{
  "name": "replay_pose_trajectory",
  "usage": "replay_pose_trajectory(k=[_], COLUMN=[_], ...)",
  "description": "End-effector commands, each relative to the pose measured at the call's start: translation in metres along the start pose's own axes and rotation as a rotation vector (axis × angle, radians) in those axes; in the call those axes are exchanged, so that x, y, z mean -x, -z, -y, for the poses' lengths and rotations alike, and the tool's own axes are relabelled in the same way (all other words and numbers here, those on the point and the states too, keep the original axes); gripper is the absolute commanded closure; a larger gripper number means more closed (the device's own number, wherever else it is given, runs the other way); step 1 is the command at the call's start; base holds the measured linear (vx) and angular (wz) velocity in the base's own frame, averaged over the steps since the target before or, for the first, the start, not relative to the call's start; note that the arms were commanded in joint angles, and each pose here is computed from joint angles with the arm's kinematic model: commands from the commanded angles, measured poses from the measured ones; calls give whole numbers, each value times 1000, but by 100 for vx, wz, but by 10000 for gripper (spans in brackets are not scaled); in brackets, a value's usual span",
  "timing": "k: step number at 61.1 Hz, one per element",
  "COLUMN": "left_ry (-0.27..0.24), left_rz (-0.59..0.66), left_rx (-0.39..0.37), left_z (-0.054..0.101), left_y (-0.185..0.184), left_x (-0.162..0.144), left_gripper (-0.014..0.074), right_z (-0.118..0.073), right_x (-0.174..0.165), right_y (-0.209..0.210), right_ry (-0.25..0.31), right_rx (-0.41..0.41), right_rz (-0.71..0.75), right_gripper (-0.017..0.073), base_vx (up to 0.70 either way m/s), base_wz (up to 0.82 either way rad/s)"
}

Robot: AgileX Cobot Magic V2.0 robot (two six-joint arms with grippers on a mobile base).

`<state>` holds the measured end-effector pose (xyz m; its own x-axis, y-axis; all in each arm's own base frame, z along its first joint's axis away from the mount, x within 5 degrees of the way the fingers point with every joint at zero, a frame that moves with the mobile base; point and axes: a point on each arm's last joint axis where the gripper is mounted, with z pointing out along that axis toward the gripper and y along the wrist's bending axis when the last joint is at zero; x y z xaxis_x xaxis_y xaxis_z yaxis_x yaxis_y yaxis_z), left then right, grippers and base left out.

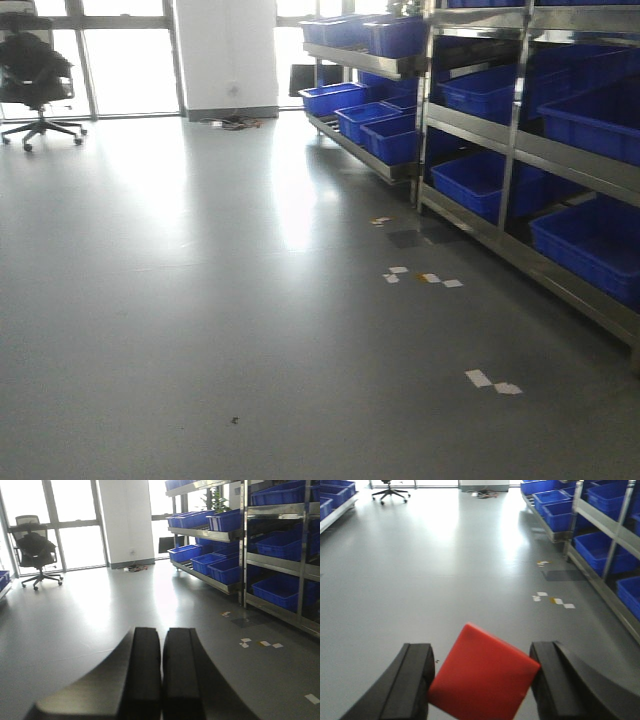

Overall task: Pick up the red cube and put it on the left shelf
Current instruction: 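Turn the base toward the shelf rack of blue bins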

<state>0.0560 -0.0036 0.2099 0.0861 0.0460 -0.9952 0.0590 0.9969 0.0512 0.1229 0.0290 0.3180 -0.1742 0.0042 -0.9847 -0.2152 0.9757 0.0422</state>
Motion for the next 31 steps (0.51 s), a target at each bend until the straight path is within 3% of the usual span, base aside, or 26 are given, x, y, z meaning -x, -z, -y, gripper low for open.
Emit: replay_pose_trajectory(k=[1, 31], left_ry=[5, 5], left_rz=[53, 53], left_rx=[6, 6], left_z=[0, 0], left_y=[-1, -1], left_x=[-1, -1], left_gripper=[488, 488], right_z=[-1, -1], right_x=[18, 18], right_y=[3, 3], right_ry=[17, 17], right_rx=[8, 8], right_rz=[116, 116], right_gripper=[502, 502], base_vx=[23, 35], base_wz=[52, 19])
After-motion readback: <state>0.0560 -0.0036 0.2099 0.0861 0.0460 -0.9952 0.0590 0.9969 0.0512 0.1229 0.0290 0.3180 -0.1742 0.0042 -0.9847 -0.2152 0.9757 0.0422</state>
